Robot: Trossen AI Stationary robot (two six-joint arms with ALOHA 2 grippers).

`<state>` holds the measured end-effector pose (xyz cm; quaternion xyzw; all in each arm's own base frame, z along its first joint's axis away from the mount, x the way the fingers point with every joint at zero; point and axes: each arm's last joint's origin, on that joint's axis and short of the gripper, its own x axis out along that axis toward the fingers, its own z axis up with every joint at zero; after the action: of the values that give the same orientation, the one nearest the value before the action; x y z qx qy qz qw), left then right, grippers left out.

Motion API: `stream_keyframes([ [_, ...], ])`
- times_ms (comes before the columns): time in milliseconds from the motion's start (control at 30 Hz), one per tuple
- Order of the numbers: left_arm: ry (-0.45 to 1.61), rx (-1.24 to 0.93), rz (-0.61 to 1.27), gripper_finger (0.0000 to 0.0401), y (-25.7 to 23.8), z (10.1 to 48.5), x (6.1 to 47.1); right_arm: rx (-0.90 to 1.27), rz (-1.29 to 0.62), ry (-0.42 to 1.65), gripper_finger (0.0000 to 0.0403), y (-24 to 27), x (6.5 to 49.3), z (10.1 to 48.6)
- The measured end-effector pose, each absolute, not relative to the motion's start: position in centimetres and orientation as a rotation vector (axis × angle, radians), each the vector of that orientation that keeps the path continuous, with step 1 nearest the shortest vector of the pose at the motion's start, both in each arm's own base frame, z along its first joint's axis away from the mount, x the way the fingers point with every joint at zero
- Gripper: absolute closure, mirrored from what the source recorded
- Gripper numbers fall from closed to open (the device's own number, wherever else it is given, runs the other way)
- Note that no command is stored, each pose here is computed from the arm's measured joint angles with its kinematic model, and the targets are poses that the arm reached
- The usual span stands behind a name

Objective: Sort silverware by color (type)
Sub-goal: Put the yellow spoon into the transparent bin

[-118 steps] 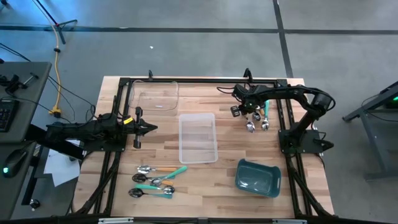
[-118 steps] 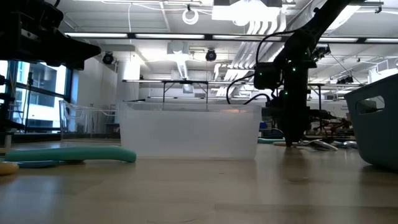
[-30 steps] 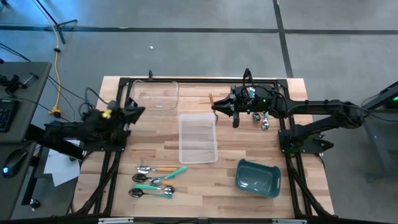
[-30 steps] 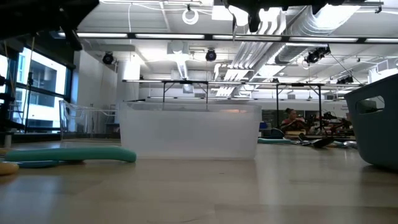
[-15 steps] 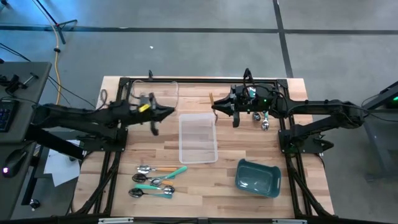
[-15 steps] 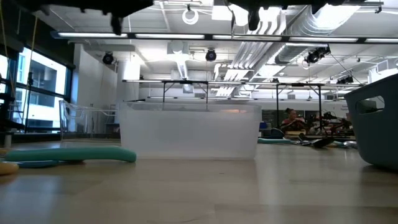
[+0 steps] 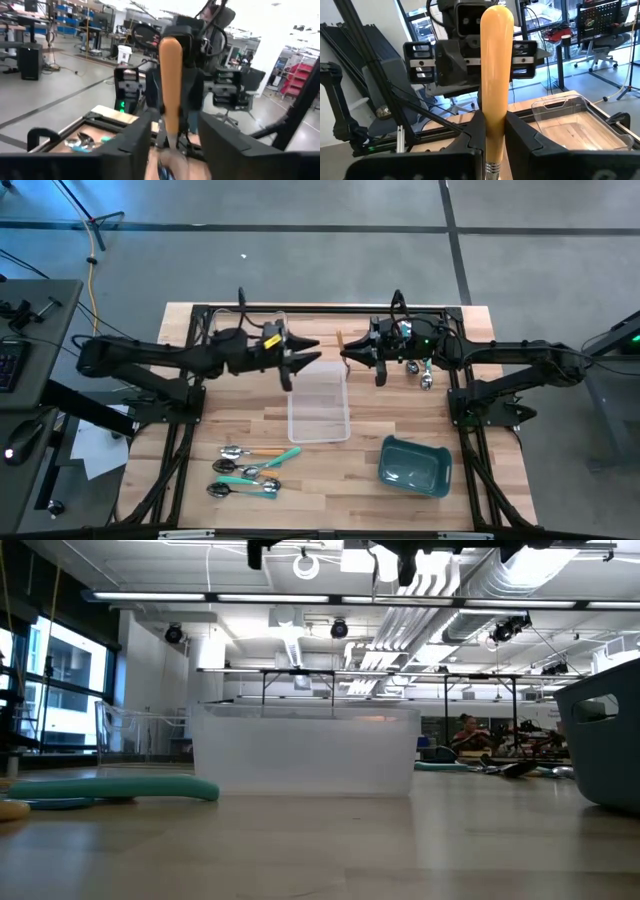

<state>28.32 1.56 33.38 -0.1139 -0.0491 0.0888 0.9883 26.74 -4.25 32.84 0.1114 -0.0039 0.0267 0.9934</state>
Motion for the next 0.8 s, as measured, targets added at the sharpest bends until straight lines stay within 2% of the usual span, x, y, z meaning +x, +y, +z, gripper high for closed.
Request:
stream_keyframes([
  [133, -0.148, -0.228, 0.176, 0.0197, 2.1, 33.5, 29.7, 0.215, 0.055, -0.011, 0.0372, -4.2, 26.7, 32.9],
  [267, -0.193, -0.226, 0.131, 0.0171, 2.3, 33.7, 30.6, 0.212, 0.057, -0.024, 0.0372, -4.2, 26.7, 33.0],
  [800, -0.164, -0.219, 0.119, 0.0164, 3.2, 33.4, 33.9, 0.218, 0.060, -0.028, 0.0372, -4.2, 26.7, 33.0],
])
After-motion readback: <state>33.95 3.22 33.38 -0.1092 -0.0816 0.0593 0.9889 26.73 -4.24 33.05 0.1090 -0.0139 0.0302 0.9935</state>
